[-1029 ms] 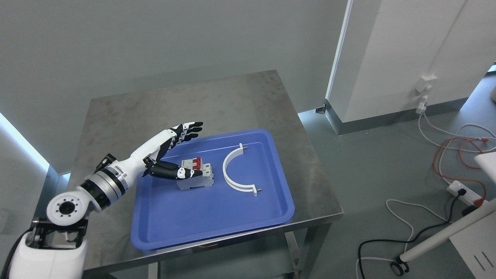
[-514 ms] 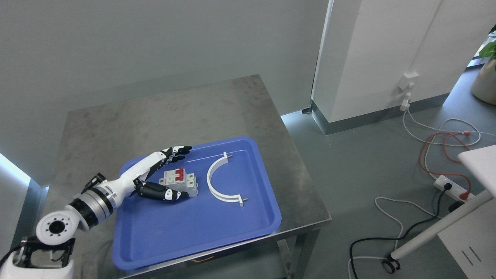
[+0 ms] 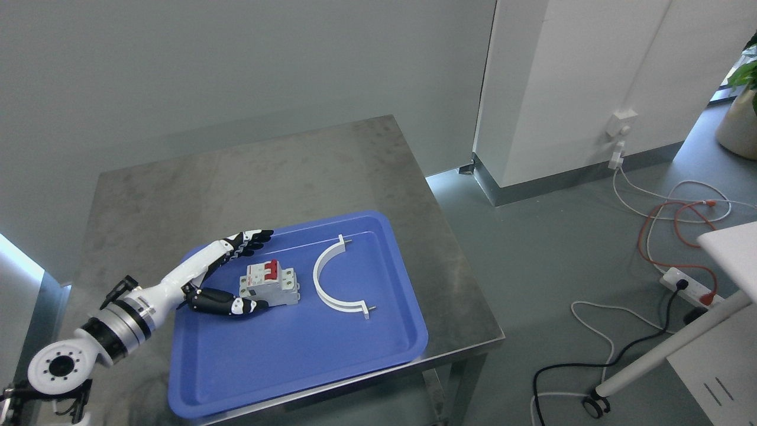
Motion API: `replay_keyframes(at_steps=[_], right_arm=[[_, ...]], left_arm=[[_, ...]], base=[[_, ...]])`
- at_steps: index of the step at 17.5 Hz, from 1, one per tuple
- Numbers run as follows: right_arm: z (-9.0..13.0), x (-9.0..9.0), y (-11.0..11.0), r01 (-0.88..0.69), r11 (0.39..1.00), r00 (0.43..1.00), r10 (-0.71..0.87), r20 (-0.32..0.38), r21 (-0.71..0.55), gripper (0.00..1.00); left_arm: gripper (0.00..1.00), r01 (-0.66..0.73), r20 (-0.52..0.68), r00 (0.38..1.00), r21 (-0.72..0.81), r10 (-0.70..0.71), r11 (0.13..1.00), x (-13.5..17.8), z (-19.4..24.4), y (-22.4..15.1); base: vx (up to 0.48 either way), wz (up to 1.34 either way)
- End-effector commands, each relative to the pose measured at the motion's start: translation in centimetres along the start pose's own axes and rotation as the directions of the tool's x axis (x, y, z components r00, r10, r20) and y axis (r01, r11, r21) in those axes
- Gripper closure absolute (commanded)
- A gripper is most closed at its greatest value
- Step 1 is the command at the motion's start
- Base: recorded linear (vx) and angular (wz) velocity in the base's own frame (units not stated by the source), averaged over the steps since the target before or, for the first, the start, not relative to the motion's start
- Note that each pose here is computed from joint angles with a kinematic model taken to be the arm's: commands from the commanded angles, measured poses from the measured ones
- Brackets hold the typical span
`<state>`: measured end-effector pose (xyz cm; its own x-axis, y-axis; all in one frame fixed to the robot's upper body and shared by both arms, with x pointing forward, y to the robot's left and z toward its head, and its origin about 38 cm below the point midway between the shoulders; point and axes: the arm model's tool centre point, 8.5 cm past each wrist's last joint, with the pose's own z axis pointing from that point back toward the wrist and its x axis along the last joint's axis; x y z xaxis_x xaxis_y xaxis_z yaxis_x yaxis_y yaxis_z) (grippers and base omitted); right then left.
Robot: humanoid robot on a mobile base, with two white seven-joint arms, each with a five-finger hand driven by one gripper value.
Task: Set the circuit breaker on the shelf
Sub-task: 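Close the left hand around the circuit breaker, then lift the circuit breaker off the tray with the left hand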
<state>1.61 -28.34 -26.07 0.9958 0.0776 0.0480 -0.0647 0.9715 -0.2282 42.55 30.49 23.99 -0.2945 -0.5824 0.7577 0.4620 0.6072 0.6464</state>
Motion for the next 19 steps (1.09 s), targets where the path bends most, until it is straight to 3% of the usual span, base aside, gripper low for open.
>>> replay_keyframes(at_steps=[1,3,6,9,11,13,15,19], right_arm=[[-0.1,0.1,-1.0,-0.019,1.000,1.000,0.019,0.019,-0.017,0.00],[-0.1,0.1,-1.0,-0.020,1.000,1.000,0.020,0.019,-0.019,0.00],[-0.1,0.1,-1.0,-0.020,1.000,1.000,0.020,0.019,-0.017,0.00],[-0.1,0.1,-1.0,-0.020,1.000,1.000,0.020,0.019,-0.019,0.00],[-0.1,0.2,-1.0,-0.020,1.000,1.000,0.020,0.020,-0.019,0.00],[-0.1,0.1,-1.0,-0.020,1.000,1.000,0.020,0.019,-0.019,0.00],[-0.1,0.2,-1.0,-0.020,1.000,1.000,0.020,0.020,-0.017,0.00],[-0.1,0.1,-1.0,-0.020,1.000,1.000,0.020,0.019,-0.019,0.00]], left_arm=[[0.55,-0.008,0.017,1.000,0.054,0.007,0.998,-0.9,1.2,0.8],[0.56,-0.009,0.014,1.000,0.024,0.008,1.000,-1.2,1.2,0.0],[0.78,-0.001,0.045,0.999,-0.037,0.003,0.999,-1.3,0.9,-1.0],[0.91,0.017,0.103,0.995,-0.028,-0.014,0.999,-1.5,0.5,-1.8],[0.95,-0.036,0.197,0.980,0.087,0.019,0.996,-0.5,0.0,-1.0],[0.95,-0.180,0.374,0.925,0.276,0.067,0.944,3.1,-1.5,1.8],[0.95,-0.161,0.430,0.902,0.401,-0.031,0.902,4.8,-0.7,4.8],[0.92,-0.278,0.482,0.868,0.674,-0.123,0.684,6.0,0.5,7.2]], base=[[0.002,0.01],[0.000,0.00],[0.001,-0.01],[-0.015,0.05],[-0.061,0.14],[-0.105,0.17],[-0.134,0.20],[-0.172,0.21]])
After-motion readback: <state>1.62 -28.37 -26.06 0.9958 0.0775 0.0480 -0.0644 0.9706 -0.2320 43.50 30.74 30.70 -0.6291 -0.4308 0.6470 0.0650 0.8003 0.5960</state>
